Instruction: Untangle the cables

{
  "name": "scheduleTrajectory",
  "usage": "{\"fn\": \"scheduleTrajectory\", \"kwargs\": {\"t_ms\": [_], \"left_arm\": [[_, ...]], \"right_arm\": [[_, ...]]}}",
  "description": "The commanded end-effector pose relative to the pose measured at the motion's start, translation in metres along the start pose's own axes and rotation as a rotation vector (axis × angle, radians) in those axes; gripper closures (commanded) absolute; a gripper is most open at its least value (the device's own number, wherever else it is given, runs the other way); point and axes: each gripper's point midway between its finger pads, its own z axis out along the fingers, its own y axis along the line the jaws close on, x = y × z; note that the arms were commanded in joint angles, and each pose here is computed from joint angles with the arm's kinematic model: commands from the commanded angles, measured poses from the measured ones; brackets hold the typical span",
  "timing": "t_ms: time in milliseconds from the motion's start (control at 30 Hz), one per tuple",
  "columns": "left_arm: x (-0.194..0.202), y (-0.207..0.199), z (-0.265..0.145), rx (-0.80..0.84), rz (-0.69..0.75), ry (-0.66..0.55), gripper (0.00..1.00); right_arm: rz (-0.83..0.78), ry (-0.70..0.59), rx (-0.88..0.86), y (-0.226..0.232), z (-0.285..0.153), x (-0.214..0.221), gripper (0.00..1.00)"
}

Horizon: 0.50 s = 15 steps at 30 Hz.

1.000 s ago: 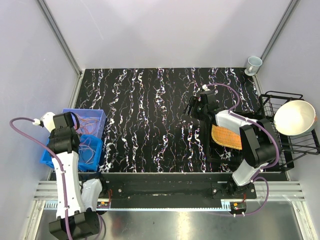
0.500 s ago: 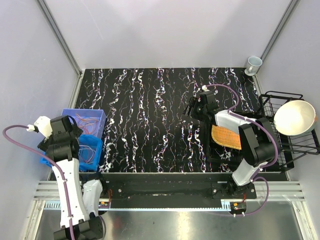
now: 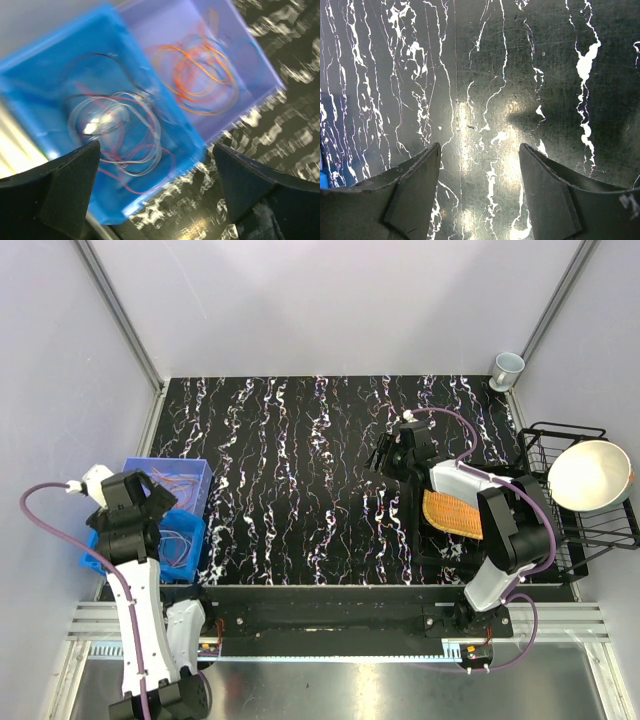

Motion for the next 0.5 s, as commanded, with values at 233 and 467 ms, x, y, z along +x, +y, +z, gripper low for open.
{"fn": "scheduleTrajectory", "kwargs": {"t_ms": [233, 467], "left_arm": [[0.024, -0.089, -0.005, 0.483, 0.158, 0.124, 0.01], [0.042, -0.109, -0.013, 0.585, 0.22, 0.183, 0.01]], "right_arm": [[-0.085, -0.116, -0.102, 0.041, -0.029, -0.044, 0.29], [-0.217, -0.242, -0.063, 0.067, -0.07, -0.06, 0.24]]}}
